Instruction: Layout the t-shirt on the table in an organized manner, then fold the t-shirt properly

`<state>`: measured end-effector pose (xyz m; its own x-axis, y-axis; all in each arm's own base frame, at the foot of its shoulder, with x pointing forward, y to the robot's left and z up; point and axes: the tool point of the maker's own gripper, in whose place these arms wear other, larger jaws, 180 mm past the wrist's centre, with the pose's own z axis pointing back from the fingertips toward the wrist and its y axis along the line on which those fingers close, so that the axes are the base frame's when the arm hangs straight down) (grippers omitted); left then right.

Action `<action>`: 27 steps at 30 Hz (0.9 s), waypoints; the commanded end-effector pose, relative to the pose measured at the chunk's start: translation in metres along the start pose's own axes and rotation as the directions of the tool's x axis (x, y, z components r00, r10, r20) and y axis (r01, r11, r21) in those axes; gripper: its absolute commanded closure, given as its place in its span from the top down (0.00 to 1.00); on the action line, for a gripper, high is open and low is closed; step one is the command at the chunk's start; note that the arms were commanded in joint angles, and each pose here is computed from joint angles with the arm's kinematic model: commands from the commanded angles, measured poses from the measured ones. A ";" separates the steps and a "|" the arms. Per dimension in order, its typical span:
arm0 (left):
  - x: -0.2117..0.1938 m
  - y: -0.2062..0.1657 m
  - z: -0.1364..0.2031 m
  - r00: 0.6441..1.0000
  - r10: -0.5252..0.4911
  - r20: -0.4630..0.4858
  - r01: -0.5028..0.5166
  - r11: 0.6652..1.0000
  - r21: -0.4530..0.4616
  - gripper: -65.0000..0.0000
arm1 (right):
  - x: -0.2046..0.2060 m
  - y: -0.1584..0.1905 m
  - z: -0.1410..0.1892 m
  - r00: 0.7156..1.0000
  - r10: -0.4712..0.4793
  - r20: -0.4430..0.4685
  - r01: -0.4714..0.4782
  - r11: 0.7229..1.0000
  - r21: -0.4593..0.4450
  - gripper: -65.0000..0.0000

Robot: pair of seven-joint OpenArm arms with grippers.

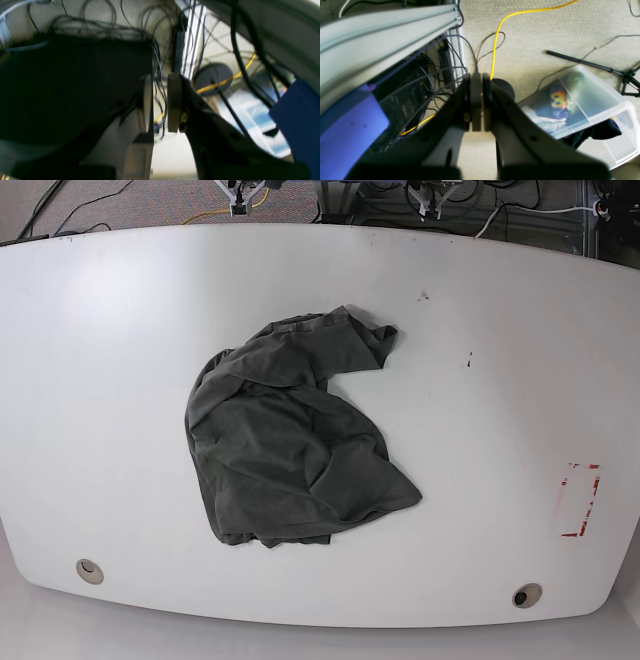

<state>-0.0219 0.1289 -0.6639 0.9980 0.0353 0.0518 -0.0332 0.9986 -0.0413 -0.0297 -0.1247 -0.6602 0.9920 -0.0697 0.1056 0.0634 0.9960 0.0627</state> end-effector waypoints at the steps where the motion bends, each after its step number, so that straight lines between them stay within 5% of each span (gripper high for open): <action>1: -0.013 0.003 0.002 1.000 -0.004 0.005 0.004 1.000 0.004 0.16 | -0.002 -0.001 0.001 1.000 0.003 0.008 -0.003 1.000 0.002 0.01; 27: -0.027 0.043 0.017 0.990 -0.036 0.139 0.027 0.997 0.072 0.16 | -0.023 -0.001 0.035 0.980 0.007 0.200 -0.008 1.000 0.004 0.01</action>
<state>-0.0471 0.1597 -0.6529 0.9838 0.0143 0.1787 -0.0153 0.9999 0.0044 -0.0477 -0.1249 -0.6320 0.9519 -0.0715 0.2978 0.0537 0.9963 0.0673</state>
